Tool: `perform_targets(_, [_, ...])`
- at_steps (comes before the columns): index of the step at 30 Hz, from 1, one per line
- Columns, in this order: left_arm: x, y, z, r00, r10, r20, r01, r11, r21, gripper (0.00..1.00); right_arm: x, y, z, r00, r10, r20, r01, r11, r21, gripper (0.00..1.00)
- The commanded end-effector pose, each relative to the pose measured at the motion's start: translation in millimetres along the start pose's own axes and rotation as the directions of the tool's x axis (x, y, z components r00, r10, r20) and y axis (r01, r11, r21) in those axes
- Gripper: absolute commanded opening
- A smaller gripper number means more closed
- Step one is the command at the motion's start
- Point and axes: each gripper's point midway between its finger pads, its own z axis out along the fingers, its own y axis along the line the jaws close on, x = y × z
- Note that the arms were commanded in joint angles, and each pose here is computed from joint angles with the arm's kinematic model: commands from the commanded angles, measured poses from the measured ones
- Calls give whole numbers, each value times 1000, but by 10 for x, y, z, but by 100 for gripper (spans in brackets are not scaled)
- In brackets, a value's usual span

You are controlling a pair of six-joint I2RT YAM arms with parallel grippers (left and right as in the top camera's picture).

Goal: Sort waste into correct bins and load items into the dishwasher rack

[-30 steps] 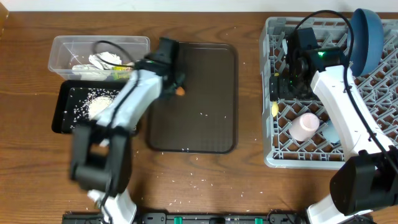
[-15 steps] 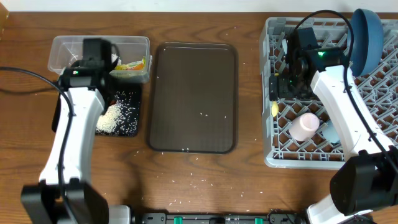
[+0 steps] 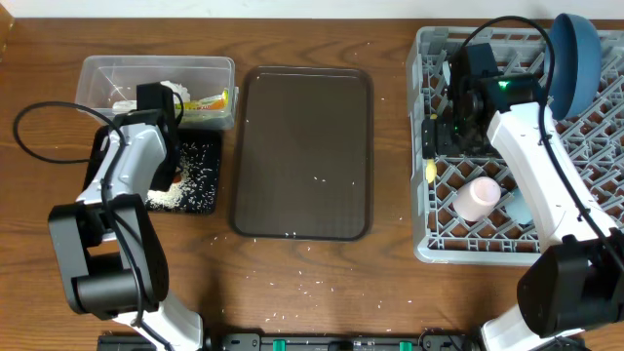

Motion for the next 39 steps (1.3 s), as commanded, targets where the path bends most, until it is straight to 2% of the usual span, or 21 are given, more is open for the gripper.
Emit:
perform_targets(1, [-134, -148, -227, 995, 93, 25, -94, 993, 71, 55, -80, -24, -113, 999, 12, 44, -12, 1000, -9, 99])
perform_targets(3, [-207, -221, -408, 987, 154, 41, -158, 980, 120, 79, -88, -23, -116, 999, 13, 48, -13, 1000, -9, 99])
perform_targets(5, [-309, -263, -616, 980, 185, 78, -196, 966, 167, 85, -94, -24, -126, 999, 14, 52, -13, 1000, -10, 99])
perform_targets(11, [-572, -184, -1313, 976, 126, 176, -178, 931, 320, 89, -182, -37, -443, 990, 24, 136, -20, 999, -29, 99])
perform_targets(15, [-710, -66, -1734, 972, 58, 226, -150, 898, 414, 90, -235, -40, -1140, 955, 18, 296, 1, 998, -63, 99])
perform_targets(19, [-784, 31, -1992, 968, 13, 252, -134, 871, 472, 90, -261, 0, -1816, 871, 55, 488, 25, 987, -156, 99])
perform_targets(24, [-811, 77, -2096, 965, -6, 262, -129, 859, 495, 90, -58, -109, -2301, 796, 88, 599, 31, 982, -184, 99])
perform_targets(30, [-805, 68, -2075, 966, -2, 260, -130, 862, 490, 90, 135, -196, -2623, 735, 110, 669, 37, 979, -202, 99])
perform_targets(35, [-805, 67, -2073, 966, -2, 260, -130, 862, 490, 91, 346, -270, -2614, 739, -29, 673, 127, 987, -97, 99])
perform_targets(37, [-805, 67, -2072, 966, -2, 260, -130, 862, 490, 90, 321, -317, -2658, 686, -101, 721, 176, 984, -30, 99])
perform_targets(39, [-805, 67, -2072, 966, -2, 260, -130, 862, 490, 90, 292, -401, -2684, 630, -113, 769, 168, 986, 7, 99])
